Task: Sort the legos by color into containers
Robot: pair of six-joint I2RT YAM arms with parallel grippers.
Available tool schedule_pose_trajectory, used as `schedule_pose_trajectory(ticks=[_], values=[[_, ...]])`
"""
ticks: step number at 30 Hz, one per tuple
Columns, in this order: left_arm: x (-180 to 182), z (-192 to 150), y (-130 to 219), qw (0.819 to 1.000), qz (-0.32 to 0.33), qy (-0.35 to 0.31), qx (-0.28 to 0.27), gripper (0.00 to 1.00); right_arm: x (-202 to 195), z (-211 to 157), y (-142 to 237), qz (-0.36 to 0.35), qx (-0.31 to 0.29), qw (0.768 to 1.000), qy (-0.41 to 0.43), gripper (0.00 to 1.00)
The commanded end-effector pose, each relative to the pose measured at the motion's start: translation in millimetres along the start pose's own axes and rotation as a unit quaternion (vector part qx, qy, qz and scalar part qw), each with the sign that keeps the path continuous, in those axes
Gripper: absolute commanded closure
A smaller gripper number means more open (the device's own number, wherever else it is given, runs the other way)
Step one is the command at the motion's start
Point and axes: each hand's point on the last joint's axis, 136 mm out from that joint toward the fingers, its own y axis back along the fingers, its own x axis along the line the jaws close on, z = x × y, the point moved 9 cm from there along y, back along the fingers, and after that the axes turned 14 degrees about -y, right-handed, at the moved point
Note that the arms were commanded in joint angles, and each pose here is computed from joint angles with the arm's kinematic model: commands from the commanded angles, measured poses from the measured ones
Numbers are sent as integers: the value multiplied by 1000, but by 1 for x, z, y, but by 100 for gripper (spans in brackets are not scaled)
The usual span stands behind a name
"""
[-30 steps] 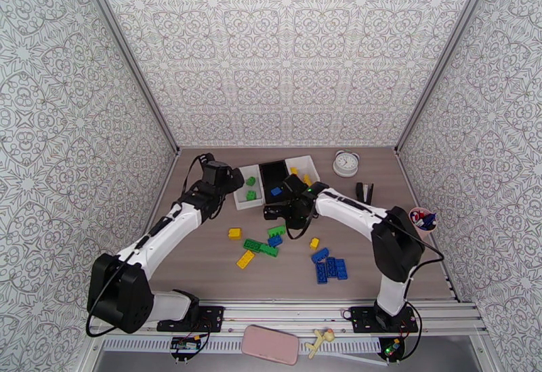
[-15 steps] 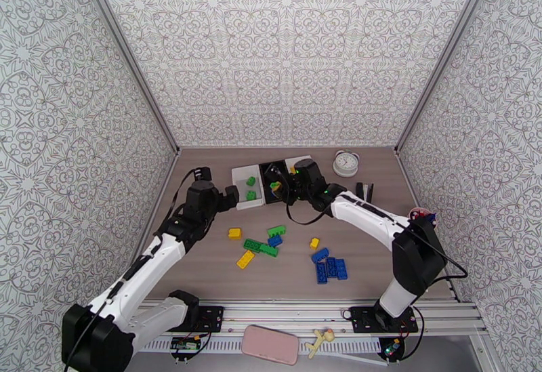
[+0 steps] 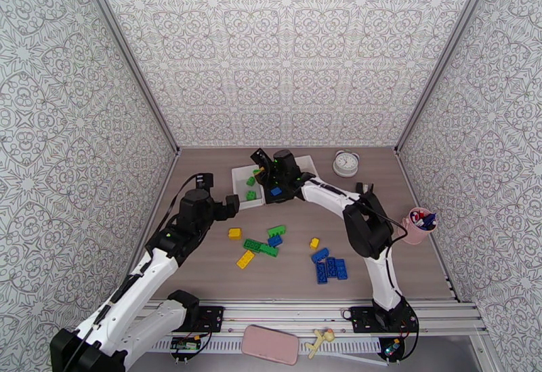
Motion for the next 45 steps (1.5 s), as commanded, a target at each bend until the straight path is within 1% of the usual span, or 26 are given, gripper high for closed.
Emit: schedule_pose_trajectory(ticks=[1,6,8,10,12,15,17,19,21,25,28,30,34,38,43,44,45], values=[[-6,-5,-3,1000,-16,-23,8,0,0,-2,-20,20,15,1000,3,94],[-12,-4,-2,999,-25,-44,1,0,-9,-9,-41,2,27,1000,-7,93],[-13,-3,-1,998,-26,-52,-6,0,-11,-8,-43,-5,25,1000,-7,91],[-13,-3,0,998,-29,-58,-11,0,-10,-5,-41,-8,23,1000,-4,83],[-15,-3,0,997,-36,-64,-14,0,-7,1,-34,-4,21,1000,3,70],[-17,-4,-3,996,-47,-73,-17,0,-2,12,-18,-5,12,1000,11,56],[-20,-4,-4,995,-56,-82,-18,0,1,18,-3,-10,-2,1000,15,42],[-25,-5,-6,991,-78,-103,-18,0,2,21,11,-17,-18,1000,17,38],[-30,-5,-7,986,-108,-126,-13,0,1,21,30,-28,-33,999,14,28],[-44,-5,-12,973,-155,-173,1,0,-6,17,69,-39,-66,997,7,17],[-56,-6,-19,961,-179,-212,16,0,-16,2,98,-40,-79,996,2,14],[-67,-8,-25,948,-207,-240,30,0,-23,-10,118,-42,-91,995,4,13],[-88,-13,-36,921,-254,-285,76,1,-30,-33,155,-52,-77,995,23,12],[-110,-18,-48,898,-272,-327,113,1,-31,-45,190,-67,-78,994,33,11],[-132,-21,-65,875,-294,-350,160,7,-29,-51,224,-85,-100,991,34,10],[-136,-21,-68,868,-297,-359,172,9,-27,-52,229,-84,-101,991,38,10],[-140,-23,-71,861,-298,-368,184,9,-25,-55,234,-80,-98,991,43,10]])
